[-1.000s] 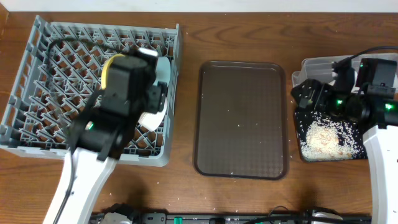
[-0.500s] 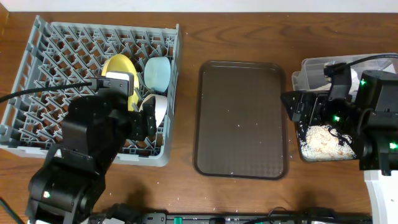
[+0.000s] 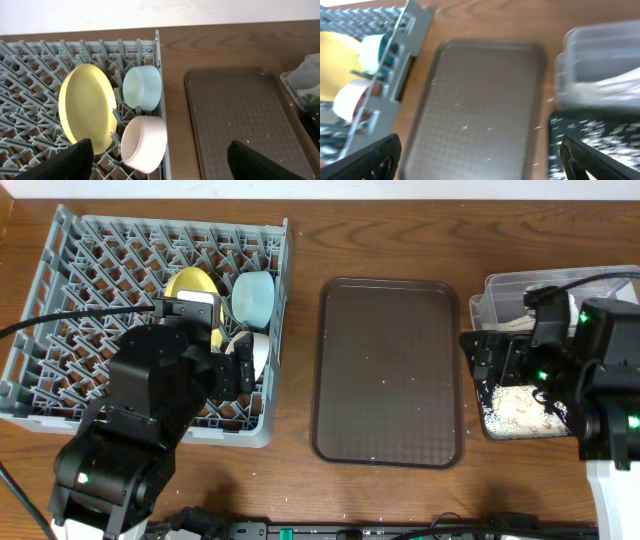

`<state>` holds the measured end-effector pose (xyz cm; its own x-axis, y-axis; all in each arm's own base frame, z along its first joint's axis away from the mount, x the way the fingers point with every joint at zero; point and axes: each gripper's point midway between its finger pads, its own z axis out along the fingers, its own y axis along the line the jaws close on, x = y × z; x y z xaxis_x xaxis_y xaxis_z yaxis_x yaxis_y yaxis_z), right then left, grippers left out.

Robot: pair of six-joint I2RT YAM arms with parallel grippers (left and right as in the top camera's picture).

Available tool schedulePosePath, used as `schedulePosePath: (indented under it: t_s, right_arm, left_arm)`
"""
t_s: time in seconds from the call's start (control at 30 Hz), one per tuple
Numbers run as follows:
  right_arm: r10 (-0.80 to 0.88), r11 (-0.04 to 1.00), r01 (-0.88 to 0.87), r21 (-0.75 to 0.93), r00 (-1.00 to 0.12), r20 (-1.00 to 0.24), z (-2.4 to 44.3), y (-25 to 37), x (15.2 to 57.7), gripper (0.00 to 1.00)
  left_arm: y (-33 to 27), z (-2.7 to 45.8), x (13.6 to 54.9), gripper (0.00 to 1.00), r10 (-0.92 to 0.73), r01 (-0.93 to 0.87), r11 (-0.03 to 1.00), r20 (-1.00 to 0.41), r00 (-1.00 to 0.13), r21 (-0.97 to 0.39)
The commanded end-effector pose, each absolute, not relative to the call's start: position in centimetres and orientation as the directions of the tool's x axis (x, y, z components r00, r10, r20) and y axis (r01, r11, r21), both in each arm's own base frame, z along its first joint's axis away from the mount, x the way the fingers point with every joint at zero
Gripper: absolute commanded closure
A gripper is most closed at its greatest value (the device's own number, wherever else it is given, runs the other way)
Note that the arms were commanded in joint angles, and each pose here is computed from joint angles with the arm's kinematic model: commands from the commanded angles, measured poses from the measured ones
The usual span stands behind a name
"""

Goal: Sort waste into correct bins and load items into the dishwasher

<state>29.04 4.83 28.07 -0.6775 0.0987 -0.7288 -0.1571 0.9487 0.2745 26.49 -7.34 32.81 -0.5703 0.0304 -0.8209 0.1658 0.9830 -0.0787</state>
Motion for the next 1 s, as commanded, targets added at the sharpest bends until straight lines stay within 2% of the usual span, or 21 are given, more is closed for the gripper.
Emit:
schedulePosePath:
  t_s: [0.0,0.1,0.2,0.63,0.9,0.97]
  right_arm:
    - [-0.006,0.976,-0.188,0.109,-0.525,-0.851,30.2,3.7,28.0,0.01]
    - [-0.065,0.974,-0.226,0.016,-0.349,-0.935,31.0,3.6,27.4,0.01]
    - [-0.093,0.972,-0.233,-0.032,-0.253,-0.963,29.7,3.7,26.4,0.01]
    - [-0.1,0.977,-0.195,-0.089,-0.046,-0.994,21.2,3.2,23.2,0.01]
    - [-0.1,0.975,-0.191,-0.11,0.059,-0.993,19.0,3.3,24.2,0.01]
    - [-0.099,0.974,-0.202,-0.106,0.045,-0.994,18.1,3.5,24.3,0.01]
  left_arm:
    - [-7.4,32.8,26.5,0.13,0.018,0.161,0.983,-0.817,-0.577,-0.092]
    - [-7.5,32.6,26.6,0.13,0.019,0.161,0.983,-0.814,-0.581,-0.092]
    - [-7.5,32.6,26.7,0.13,0.02,0.161,0.983,-0.813,-0.582,-0.091]
    - [-7.5,32.5,26.6,0.12,0.021,0.161,0.983,-0.811,-0.585,-0.091]
    - [-7.5,32.5,26.6,0.12,0.021,0.161,0.983,-0.811,-0.585,-0.091]
    - [-7.5,32.5,26.6,0.12,0.021,0.161,0.983,-0.811,-0.585,-0.091]
